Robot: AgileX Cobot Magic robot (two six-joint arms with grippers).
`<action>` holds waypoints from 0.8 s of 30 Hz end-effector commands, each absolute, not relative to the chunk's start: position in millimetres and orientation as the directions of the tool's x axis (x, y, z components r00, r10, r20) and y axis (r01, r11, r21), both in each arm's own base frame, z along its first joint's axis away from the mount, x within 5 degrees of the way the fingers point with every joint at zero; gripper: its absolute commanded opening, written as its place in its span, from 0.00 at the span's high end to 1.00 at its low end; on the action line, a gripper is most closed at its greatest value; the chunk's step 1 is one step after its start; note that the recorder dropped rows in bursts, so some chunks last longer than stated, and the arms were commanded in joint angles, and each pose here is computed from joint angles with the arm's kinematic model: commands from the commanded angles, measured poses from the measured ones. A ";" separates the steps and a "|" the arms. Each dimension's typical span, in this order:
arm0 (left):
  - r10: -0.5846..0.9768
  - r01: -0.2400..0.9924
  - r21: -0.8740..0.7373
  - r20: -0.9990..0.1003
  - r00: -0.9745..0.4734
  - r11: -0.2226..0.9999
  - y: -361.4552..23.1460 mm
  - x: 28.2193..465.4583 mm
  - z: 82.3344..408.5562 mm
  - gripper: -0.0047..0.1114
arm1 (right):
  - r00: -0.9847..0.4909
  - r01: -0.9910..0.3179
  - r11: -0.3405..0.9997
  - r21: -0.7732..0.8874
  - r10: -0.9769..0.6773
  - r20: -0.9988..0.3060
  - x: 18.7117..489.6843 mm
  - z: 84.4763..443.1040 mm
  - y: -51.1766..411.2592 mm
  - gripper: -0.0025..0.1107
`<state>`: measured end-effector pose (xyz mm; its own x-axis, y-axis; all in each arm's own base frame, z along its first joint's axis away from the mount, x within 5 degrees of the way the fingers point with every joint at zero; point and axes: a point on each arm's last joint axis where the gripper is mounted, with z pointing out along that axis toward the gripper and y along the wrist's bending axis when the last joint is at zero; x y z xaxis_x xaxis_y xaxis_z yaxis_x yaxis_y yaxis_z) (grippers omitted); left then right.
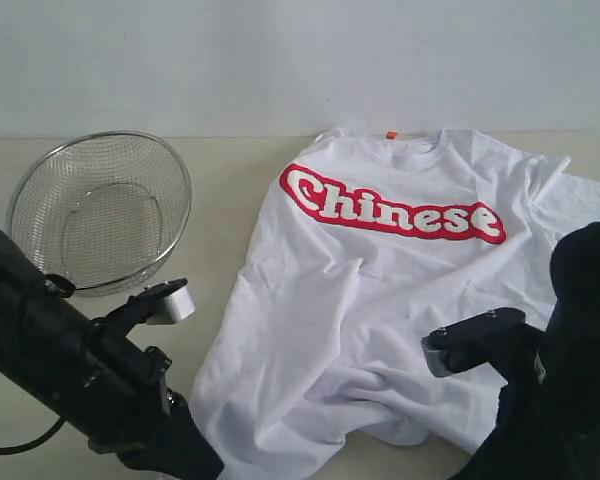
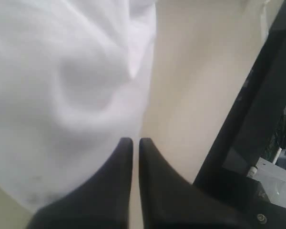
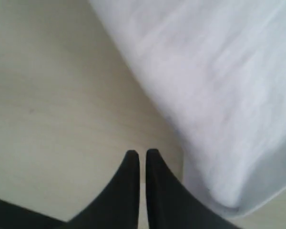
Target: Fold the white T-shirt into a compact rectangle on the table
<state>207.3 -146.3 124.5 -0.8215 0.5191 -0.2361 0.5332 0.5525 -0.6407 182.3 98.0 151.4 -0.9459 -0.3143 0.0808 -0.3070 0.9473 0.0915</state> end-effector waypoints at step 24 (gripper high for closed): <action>0.545 0.547 -0.631 -0.225 -0.808 0.550 -145.6 205.1 120.2 0.92 | -0.958 -0.267 0.909 -0.319 -0.286 -0.013 210.4 133.0 69.0 0.98</action>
<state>207.5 -145.2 120.6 -0.8168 0.5306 -0.2265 0.5381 0.5592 -0.6307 210.4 70.9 137.9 -0.9583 -0.2835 -0.0366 -0.2603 0.9182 -0.2986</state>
